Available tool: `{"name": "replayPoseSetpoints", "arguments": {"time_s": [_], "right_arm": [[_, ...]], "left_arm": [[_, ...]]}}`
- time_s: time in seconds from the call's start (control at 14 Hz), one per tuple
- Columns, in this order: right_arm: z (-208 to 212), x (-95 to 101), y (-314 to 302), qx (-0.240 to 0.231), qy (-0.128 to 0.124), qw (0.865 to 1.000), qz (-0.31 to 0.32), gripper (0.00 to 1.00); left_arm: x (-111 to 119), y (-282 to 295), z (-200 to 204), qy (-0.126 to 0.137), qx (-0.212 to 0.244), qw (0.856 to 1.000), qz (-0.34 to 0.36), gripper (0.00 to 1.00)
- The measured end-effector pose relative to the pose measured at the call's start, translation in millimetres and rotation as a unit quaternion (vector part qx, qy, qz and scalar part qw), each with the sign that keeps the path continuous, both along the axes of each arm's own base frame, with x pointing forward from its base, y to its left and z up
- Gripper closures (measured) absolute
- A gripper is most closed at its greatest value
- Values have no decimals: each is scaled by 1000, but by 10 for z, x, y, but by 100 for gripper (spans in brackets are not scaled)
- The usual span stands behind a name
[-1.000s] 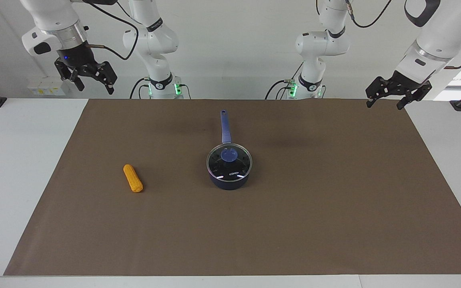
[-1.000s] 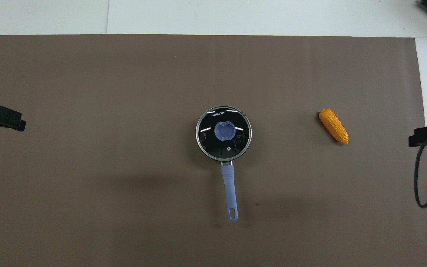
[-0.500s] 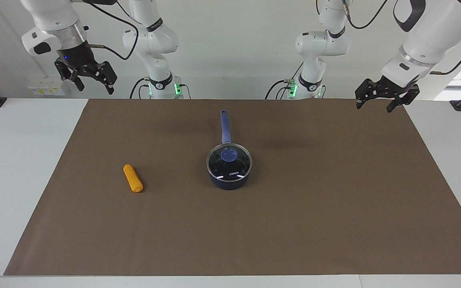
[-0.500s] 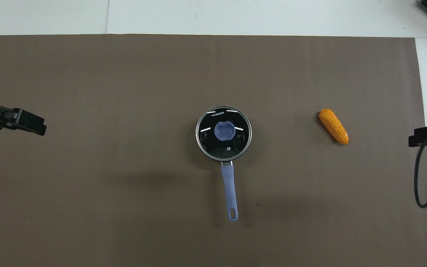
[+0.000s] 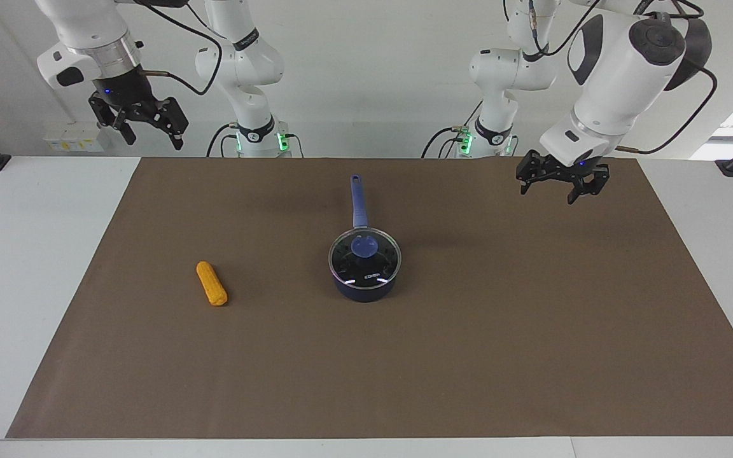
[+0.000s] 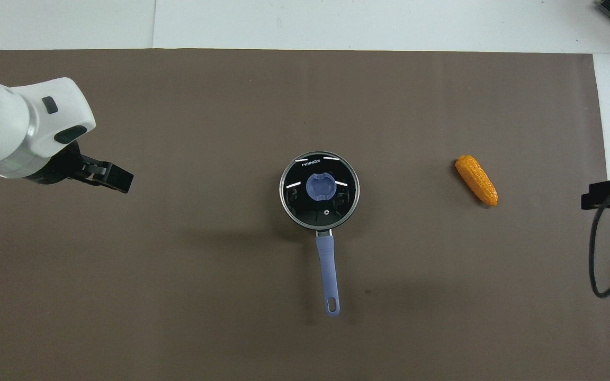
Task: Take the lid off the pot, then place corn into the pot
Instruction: 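Reach the left gripper to the lid knob while the right gripper reaches the corn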
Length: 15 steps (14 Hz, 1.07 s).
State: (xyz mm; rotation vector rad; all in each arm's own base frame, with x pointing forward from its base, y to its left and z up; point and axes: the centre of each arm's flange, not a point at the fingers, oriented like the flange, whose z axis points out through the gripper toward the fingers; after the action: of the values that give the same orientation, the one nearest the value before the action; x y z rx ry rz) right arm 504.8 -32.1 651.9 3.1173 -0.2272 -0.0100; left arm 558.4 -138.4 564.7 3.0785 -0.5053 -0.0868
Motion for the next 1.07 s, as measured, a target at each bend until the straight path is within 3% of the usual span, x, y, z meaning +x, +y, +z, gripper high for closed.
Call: {"name": "replayPoseSetpoints", "arguments": {"time_s": [0.36,0.64,1.07], "right_arm": [[-139,71,13,0,-5,1000,10,0],[-412,273,34,-3,-17,998,62,0],[-1031,799,26,-12,-43,985,167,0]], "left_arm": [[26,-543,-332,-16,-3,1000,-3,0],[-43,-1106,-575,-19,-3,1000,24,0],[-165,-2025,-1061,-22,-4,997,74,0]]}}
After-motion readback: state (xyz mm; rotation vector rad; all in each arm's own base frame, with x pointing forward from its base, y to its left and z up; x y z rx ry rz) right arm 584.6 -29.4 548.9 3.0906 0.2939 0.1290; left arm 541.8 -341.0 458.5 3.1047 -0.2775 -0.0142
